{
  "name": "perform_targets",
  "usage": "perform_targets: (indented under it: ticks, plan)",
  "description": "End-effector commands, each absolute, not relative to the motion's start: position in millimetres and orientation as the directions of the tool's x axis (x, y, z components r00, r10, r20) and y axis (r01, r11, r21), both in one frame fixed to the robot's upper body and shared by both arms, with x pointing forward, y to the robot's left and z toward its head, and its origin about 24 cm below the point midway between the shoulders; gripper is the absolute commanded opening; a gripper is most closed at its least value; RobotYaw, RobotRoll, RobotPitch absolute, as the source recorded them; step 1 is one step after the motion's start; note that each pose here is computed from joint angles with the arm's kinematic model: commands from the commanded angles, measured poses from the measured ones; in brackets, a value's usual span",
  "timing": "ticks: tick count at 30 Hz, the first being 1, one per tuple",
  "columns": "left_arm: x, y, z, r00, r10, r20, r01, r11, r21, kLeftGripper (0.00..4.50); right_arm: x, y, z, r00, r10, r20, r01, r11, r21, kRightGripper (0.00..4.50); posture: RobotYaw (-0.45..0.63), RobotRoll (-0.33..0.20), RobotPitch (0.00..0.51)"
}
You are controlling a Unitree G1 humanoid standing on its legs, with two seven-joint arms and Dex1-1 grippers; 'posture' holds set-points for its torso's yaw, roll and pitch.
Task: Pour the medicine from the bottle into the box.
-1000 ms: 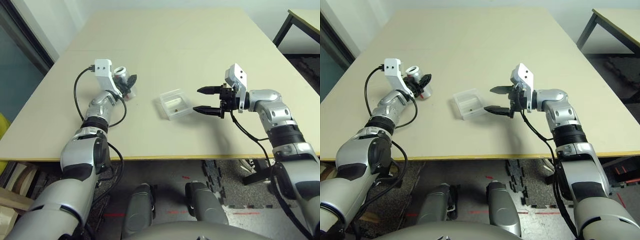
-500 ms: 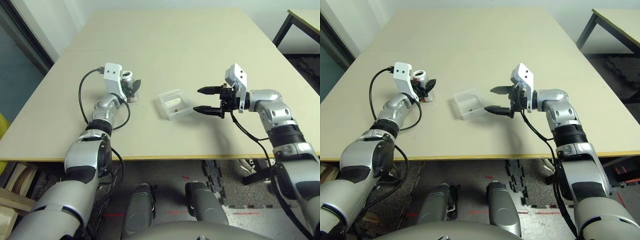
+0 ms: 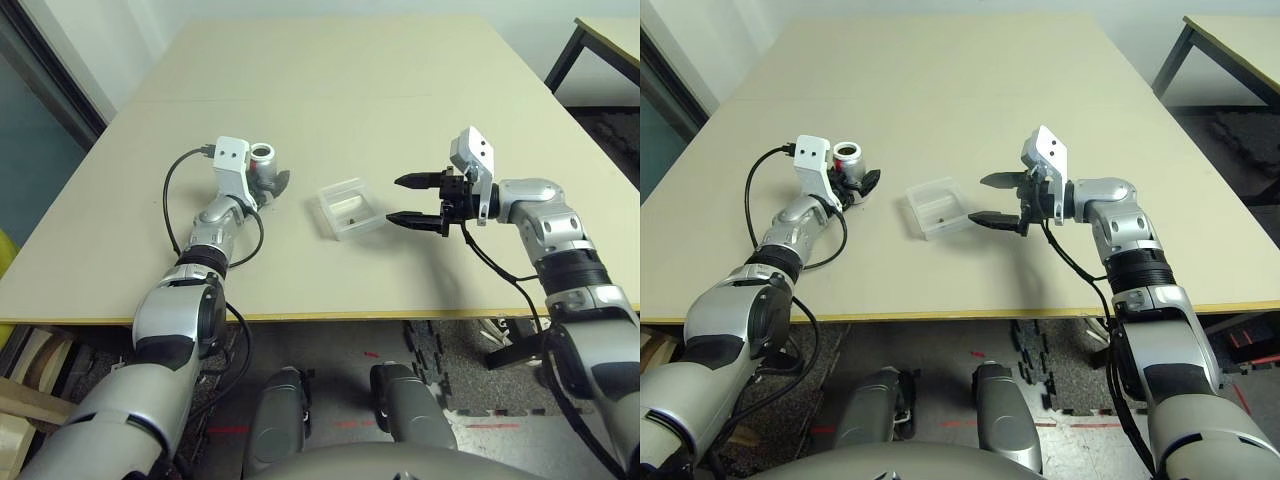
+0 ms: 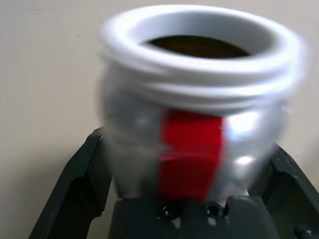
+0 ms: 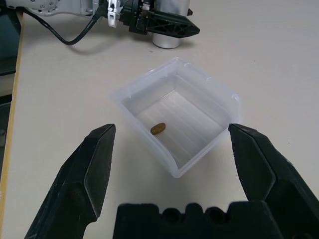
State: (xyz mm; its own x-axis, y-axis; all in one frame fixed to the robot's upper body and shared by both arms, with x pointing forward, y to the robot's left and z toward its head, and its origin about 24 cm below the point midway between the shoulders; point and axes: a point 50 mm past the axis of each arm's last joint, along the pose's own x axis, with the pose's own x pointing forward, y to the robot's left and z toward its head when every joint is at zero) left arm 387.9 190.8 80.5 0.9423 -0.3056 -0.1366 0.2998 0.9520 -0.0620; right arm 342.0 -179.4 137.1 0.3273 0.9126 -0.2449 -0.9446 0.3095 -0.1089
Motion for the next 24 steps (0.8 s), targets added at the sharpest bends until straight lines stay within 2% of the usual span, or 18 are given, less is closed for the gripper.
perform_targets:
  ticks: [1,16,20,24]
  plan:
    - [383,195,71,0.939,-0.308,-0.153,0.299,0.951,-0.082,4.47,342,-178,137,0.319,0.916,-0.244,-0.947,0.301,-0.109,4.5,-0.23,0.0,0.087]
    - [366,211,66,0.939,-0.333,-0.092,0.324,0.941,-0.099,4.47,343,-178,136,0.321,0.916,-0.24,-0.946,0.303,-0.111,4.5,-0.21,0.0,0.091]
    - [352,215,65,0.926,-0.368,-0.082,0.36,0.928,-0.094,4.47,342,-180,135,0.326,0.914,-0.239,-0.945,0.309,-0.108,4.5,-0.21,0.0,0.094]
    - [326,223,67,0.913,-0.398,-0.086,0.392,0.917,-0.072,4.47,343,-181,135,0.333,0.913,-0.236,-0.943,0.315,-0.108,4.5,-0.21,0.0,0.098]
